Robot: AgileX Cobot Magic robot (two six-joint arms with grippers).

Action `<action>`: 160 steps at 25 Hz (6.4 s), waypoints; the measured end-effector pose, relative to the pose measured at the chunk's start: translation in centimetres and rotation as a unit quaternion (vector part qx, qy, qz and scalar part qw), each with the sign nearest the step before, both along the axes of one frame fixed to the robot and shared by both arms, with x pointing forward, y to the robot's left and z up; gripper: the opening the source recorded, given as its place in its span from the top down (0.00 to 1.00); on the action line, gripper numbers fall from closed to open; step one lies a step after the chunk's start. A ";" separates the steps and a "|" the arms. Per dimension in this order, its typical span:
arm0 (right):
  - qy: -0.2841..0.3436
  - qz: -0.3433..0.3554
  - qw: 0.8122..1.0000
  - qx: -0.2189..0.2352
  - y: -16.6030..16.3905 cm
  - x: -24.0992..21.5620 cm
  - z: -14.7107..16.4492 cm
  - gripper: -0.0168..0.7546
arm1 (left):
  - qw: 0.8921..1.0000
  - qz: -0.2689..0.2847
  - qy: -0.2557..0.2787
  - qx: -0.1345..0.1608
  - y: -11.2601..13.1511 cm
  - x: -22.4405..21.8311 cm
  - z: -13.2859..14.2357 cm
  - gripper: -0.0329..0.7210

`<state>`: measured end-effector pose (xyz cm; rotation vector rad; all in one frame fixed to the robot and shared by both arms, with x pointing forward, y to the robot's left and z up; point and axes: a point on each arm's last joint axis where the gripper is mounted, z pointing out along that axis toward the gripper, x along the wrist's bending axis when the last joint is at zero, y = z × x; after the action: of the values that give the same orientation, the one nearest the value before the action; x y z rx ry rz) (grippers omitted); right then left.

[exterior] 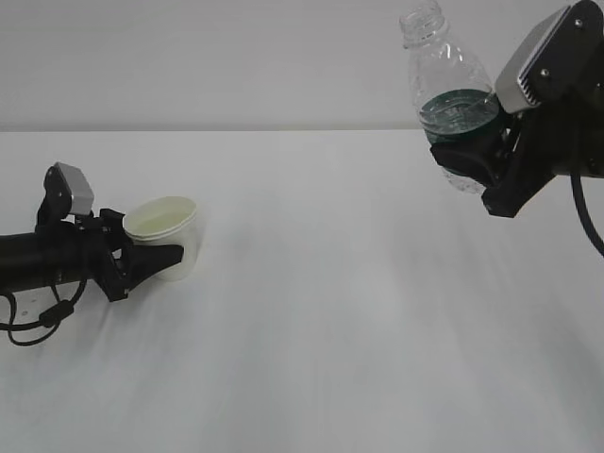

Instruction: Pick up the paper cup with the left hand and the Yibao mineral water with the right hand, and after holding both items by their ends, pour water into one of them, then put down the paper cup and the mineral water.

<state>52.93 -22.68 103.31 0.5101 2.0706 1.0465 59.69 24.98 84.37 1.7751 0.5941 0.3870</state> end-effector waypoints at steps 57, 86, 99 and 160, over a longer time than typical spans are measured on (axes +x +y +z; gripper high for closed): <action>0.000 -0.002 1.000 -0.001 0.0 0.0 0.0 0.41 | 1.000 -0.011 0.010 -0.015 -0.2 -0.2 0.7 0.16; 0.001 -0.002 1.000 -0.002 0.0 0.0 0.0 0.41 | 0.999 -0.024 0.042 -0.013 1.5 -0.9 0.3 0.17; 0.001 -0.003 1.000 -0.002 0.0 0.0 0.0 0.41 | 0.999 -0.002 0.050 -0.015 3.5 -0.9 0.2 0.17; -0.002 -0.022 1.000 0.021 -0.2 0.2 0.2 0.41 | 0.997 0.020 0.014 -0.066 4.3 -2.7 14.7 0.20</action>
<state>53.15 -22.83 103.53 0.5701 2.0286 1.0660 56.95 29.27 99.02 1.6462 0.6609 0.3415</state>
